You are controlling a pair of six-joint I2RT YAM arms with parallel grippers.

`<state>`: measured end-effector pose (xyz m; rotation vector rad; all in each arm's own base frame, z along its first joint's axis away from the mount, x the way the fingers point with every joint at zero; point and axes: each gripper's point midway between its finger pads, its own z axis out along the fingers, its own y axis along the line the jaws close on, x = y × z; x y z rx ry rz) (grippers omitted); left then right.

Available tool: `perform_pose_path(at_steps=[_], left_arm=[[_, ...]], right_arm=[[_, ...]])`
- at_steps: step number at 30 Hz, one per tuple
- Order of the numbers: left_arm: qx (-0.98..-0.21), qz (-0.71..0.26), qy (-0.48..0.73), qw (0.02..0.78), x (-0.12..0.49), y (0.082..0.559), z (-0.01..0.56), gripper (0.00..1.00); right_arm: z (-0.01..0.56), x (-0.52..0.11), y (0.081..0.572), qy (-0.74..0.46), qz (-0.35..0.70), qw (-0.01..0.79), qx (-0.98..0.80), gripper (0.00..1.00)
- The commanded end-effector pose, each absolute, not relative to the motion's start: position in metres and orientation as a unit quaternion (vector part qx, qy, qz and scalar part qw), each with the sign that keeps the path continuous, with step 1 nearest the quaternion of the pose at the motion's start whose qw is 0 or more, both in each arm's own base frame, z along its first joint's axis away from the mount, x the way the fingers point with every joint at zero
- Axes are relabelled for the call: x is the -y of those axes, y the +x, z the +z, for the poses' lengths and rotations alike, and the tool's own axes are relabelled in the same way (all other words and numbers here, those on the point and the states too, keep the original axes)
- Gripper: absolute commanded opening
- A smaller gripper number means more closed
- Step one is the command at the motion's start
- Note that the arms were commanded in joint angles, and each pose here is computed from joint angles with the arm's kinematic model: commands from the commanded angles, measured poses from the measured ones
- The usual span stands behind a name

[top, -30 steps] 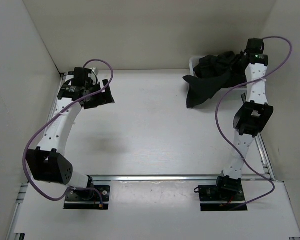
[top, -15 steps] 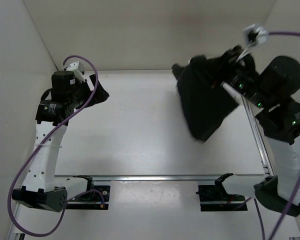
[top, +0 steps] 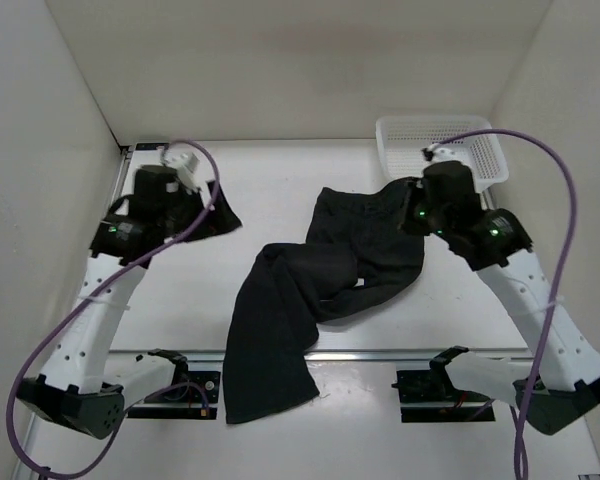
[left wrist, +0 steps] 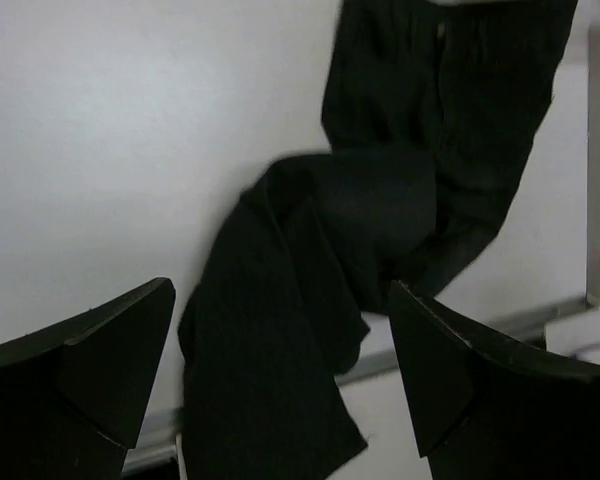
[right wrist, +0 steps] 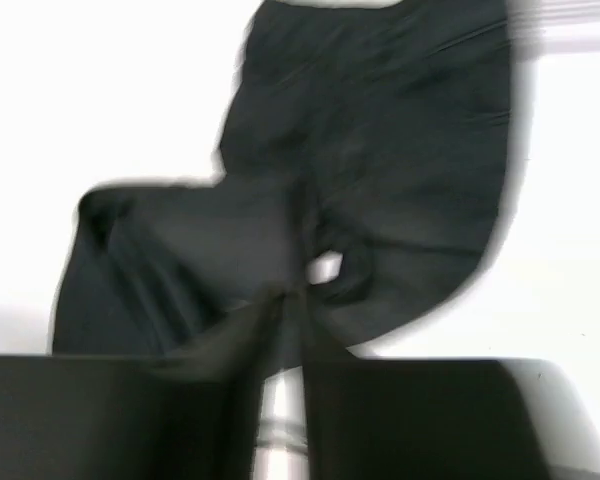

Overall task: Fold and stack the trousers
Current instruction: Move the trousers to the center of the board, then flatten the trousers out

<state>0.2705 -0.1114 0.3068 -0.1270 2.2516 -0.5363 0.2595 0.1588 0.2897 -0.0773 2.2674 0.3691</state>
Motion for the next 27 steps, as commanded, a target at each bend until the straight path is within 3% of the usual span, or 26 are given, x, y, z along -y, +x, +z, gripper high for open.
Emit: perform_pose_path(at_steps=[1,3,4,6,8,16,18,19,21,22,23,24,27], left_arm=[[-0.915,-0.245,-0.025,0.32,0.147,0.241,0.253,0.98],[-0.933,-0.24,-0.037,0.264,0.159,0.22,0.212,1.0],[-0.937,-0.242,-0.036,0.251,0.164,0.215,0.202,1.0],[-0.95,-0.225,-0.039,0.215,0.176,0.201,0.173,1.0],[-0.959,-0.207,-0.037,0.191,0.185,0.195,0.154,1.0],[-0.981,-0.12,-0.03,0.151,0.207,0.215,0.09,1.0],[-0.986,-0.097,-0.024,0.133,0.207,0.218,0.075,0.94],[-0.986,-0.097,-0.029,0.134,0.207,0.224,0.073,0.94],[-0.986,-0.093,-0.031,0.132,0.208,0.232,0.068,0.71],[-0.986,-0.096,-0.034,0.132,0.207,0.238,0.07,0.52],[-0.985,-0.102,-0.031,0.136,0.209,0.245,0.073,0.26],[-0.985,-0.105,-0.029,0.136,0.209,0.25,0.075,0.1],[-0.98,-0.116,-0.026,0.161,0.203,0.273,0.096,0.1]], right_arm=[[0.287,-0.113,0.268,0.047,0.098,0.426,-0.898,0.3],[0.262,-0.107,0.276,0.058,0.094,0.388,-0.915,0.63],[0.252,-0.098,0.281,0.07,0.088,0.376,-0.92,0.87],[0.221,-0.089,0.291,0.091,0.081,0.335,-0.934,0.96],[0.199,-0.08,0.305,0.11,0.07,0.317,-0.939,1.0],[0.129,-0.044,0.36,0.176,0.058,0.255,-0.949,1.0],[0.121,-0.044,0.372,0.172,0.055,0.249,-0.951,1.0],[0.108,-0.047,0.378,0.171,0.057,0.234,-0.956,0.99],[0.105,-0.06,0.39,0.162,0.091,0.235,-0.954,0.89],[0.097,-0.065,0.393,0.158,0.104,0.226,-0.955,0.84],[0.093,-0.07,0.395,0.155,0.117,0.222,-0.956,0.76],[0.094,-0.074,0.4,0.152,0.128,0.225,-0.954,0.56],[0.108,-0.092,0.41,0.138,0.157,0.23,-0.951,0.14]])
